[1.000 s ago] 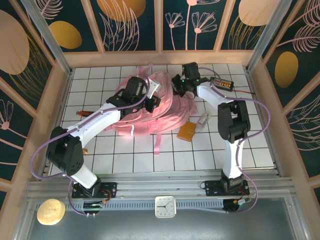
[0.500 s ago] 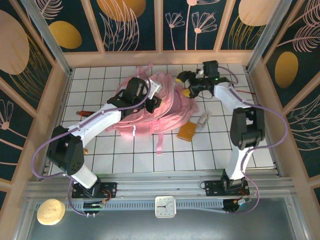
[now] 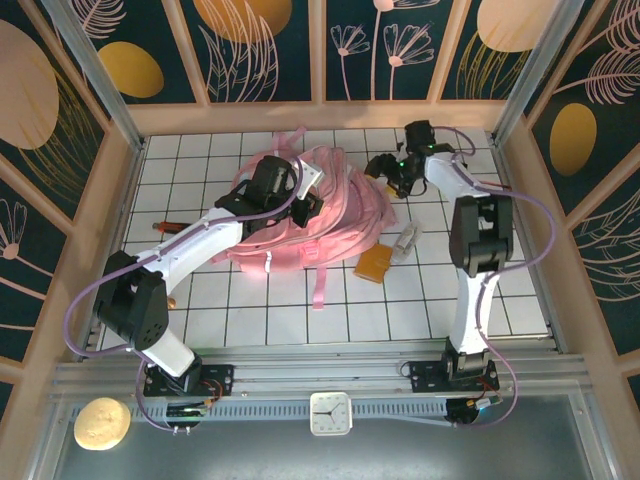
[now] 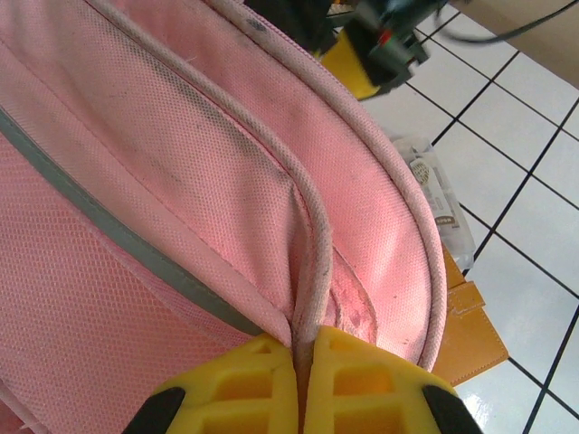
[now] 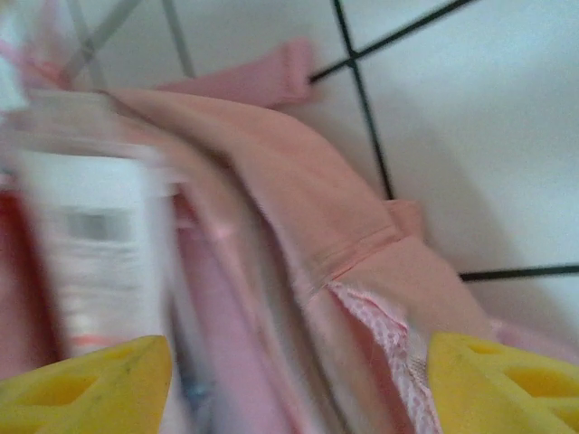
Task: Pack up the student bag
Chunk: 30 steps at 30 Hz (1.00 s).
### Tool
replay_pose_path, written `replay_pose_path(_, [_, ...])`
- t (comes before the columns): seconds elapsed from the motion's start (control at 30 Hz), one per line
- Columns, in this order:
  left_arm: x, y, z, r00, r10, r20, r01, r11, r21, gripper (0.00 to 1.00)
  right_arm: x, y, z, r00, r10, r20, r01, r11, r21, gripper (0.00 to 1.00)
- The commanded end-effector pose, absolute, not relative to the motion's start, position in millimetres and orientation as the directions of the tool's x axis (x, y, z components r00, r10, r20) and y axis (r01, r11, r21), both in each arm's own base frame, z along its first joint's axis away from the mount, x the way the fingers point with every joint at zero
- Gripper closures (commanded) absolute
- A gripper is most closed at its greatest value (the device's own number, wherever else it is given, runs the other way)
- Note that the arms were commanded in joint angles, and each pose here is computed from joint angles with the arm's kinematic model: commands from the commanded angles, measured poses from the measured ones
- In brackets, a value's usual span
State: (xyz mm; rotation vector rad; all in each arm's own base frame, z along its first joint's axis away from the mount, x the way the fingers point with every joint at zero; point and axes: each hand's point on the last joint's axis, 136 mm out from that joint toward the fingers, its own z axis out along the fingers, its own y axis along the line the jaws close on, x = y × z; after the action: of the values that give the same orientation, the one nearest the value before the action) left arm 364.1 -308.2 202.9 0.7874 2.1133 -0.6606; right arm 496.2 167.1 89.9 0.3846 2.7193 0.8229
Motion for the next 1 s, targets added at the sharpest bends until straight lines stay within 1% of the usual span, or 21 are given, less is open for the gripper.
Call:
replay_pose_path(0.0, [365,-317,229,-0.425,0.299,-0.855,0.761,0.629,-0.158,1.0,503,180,86,-0.951,0.199,-0.237,0.05,0.854,0.518,0.24])
replay_pose_path(0.1, [365,-317,227,-0.424,0.298,-0.855,0.761,0.629,-0.157,1.0,506,191,74,-0.962,0.155,-0.226,0.021,0.864,0.503,0.25])
replay_pose_path(0.13, [365,-318,227,-0.424,0.299,-0.855,0.762,0.629,-0.158,1.0,507,194,71,-0.965,0.144,-0.22,0.017,0.868,0.496,0.26])
replay_pose_path(0.17, [366,-318,227,-0.422,0.299,-0.856,0.762,0.628,-0.157,1.0,506,197,69,-0.967,0.135,-0.215,0.01,0.868,0.496,0.34])
replay_pose_path(0.2, [367,-318,227,-0.421,0.301,-0.855,0.762,0.629,-0.154,1.0,506,201,70,-0.968,0.128,-0.215,0.003,0.866,0.501,0.5])
replay_pose_path(0.27, [369,-318,227,-0.418,0.301,-0.857,0.76,0.633,-0.149,1.0,508,202,75,-0.962,0.137,-0.236,0.004,0.872,0.489,0.91])
replay_pose_path(0.3, [370,-317,229,-0.415,0.301,-0.859,0.757,0.638,-0.142,1.0,510,203,83,-0.954,0.141,-0.264,-0.004,0.876,0.482,1.0])
replay_pose_path(0.4, [375,-310,236,-0.396,0.29,-0.871,0.736,0.668,-0.112,1.0,526,202,135,-0.897,0.16,-0.411,-0.052,0.887,0.459,1.0])
replay_pose_path(0.5, [379,-296,248,-0.371,0.271,-0.888,0.702,0.708,-0.077,1.0,543,199,212,-0.792,0.196,-0.578,-0.109,0.886,0.45,1.0])
replay_pose_path(0.6, [380,-281,263,-0.337,0.25,-0.908,0.661,0.75,-0.038,1.0,551,202,291,-0.693,0.23,-0.683,-0.177,0.864,0.471,1.0])
replay_pose_path(0.63, [380,-275,269,-0.322,0.237,-0.917,0.644,0.765,-0.028,1.0,551,203,313,-0.663,0.237,-0.71,-0.202,0.857,0.475,1.0])
replay_pose_path(0.67, [379,-270,274,-0.308,0.226,-0.924,0.633,0.774,-0.022,1.0,549,203,324,-0.653,0.239,-0.719,-0.211,0.854,0.475,1.0])
replay_pose_path(0.73, [376,-265,280,-0.291,0.209,-0.934,0.625,0.78,-0.021,1.0,545,197,328,-0.676,0.246,-0.695,-0.202,0.845,0.495,1.0])
replay_pose_path(0.77, [374,-266,278,-0.296,0.21,-0.932,0.631,0.775,-0.026,1.0,542,196,319,-0.705,0.235,-0.67,-0.202,0.838,0.507,1.0])
replay_pose_path(0.8, [373,-268,277,-0.303,0.21,-0.93,0.64,0.767,-0.035,1.0,536,192,299,-0.757,0.217,-0.616,-0.187,0.832,0.522,0.96])
replay_pose_path(0.83, [371,-270,274,-0.313,0.21,-0.926,0.648,0.76,-0.046,1.0,529,188,271,-0.817,0.195,-0.543,-0.16,0.828,0.537,0.76])
replay_pose_path(0.87, [370,-272,272,-0.32,0.211,-0.924,0.656,0.753,-0.056,1.0,521,182,241,-0.866,0.18,-0.466,-0.113,0.838,0.534,0.54])
replay_pose_path(0.9, [369,-274,269,-0.328,0.21,-0.921,0.663,0.746,-0.067,1.0,510,180,210,-0.91,0.142,-0.389,-0.091,0.848,0.522,0.29])
replay_pose_path(0.93, [369,-275,267,-0.334,0.208,-0.919,0.668,0.741,-0.075,1.0,500,181,189,-0.936,0.098,-0.339,-0.093,0.859,0.504,0.1])
replay_pose_path(0.97, [369,-276,265,-0.341,0.207,-0.917,0.669,0.739,-0.082,1.0,491,180,167,-0.95,0.062,-0.306,-0.089,0.885,0.456,0.01])
